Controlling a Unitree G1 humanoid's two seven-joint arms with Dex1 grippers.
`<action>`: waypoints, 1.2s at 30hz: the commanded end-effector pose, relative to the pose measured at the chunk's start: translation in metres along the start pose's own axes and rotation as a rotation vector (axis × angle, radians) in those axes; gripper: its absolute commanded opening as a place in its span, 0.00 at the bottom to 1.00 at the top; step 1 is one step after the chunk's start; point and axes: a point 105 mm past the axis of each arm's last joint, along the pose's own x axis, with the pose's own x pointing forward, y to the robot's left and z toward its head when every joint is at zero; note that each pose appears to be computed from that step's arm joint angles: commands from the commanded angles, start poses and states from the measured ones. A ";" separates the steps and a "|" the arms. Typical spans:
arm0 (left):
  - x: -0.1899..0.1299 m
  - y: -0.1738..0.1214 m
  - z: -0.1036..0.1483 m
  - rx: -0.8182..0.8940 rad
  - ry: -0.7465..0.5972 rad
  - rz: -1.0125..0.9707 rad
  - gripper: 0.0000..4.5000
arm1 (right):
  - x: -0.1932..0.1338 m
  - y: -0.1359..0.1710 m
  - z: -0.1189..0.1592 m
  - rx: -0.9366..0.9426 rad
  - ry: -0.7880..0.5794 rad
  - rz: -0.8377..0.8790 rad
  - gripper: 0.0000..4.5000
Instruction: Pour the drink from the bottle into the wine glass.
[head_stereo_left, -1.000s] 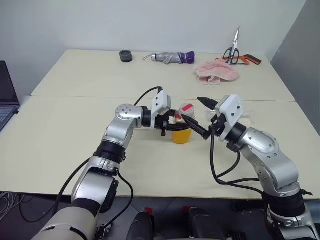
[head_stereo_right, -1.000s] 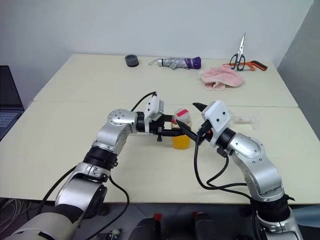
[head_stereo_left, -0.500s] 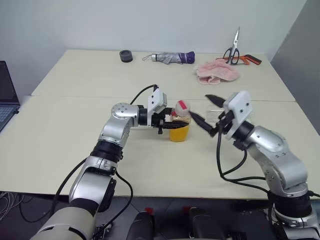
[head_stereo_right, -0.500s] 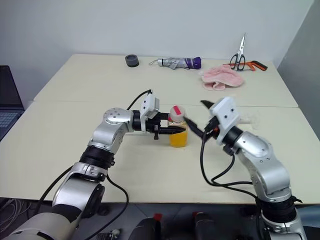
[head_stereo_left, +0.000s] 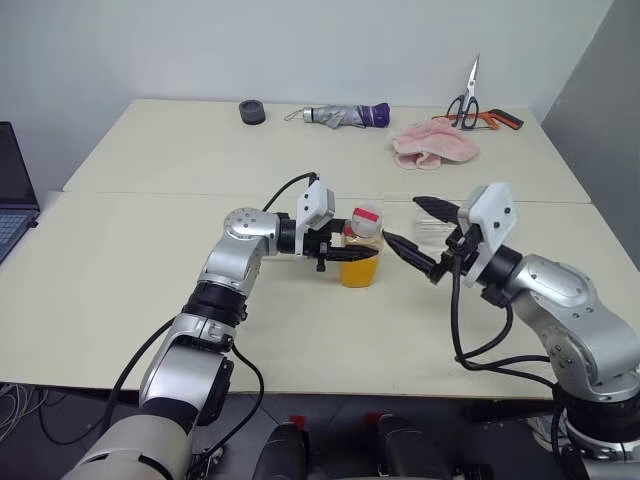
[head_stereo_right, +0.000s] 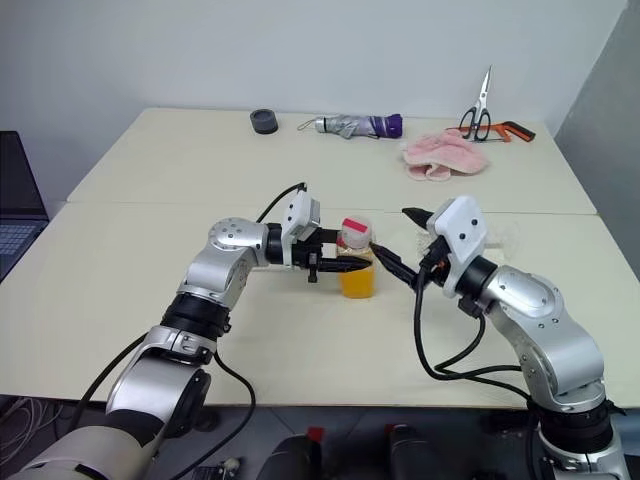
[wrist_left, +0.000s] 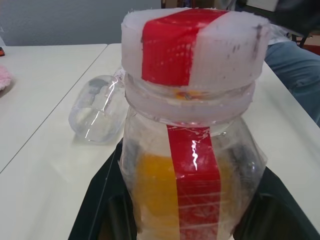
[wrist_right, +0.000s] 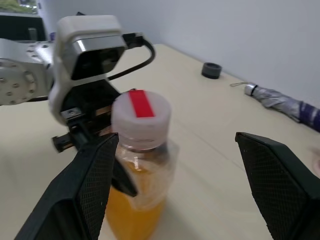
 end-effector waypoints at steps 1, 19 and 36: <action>0.000 0.001 0.014 0.051 -0.032 -0.005 0.40 | 0.005 0.013 0.018 -0.045 -0.058 0.046 0.88; 0.000 0.002 0.016 0.057 -0.029 -0.007 0.40 | 0.037 0.008 0.021 -0.137 -0.109 -0.029 0.88; -0.001 0.002 0.015 0.056 -0.028 -0.007 0.40 | 0.028 -0.006 0.015 -0.137 -0.085 -0.076 0.88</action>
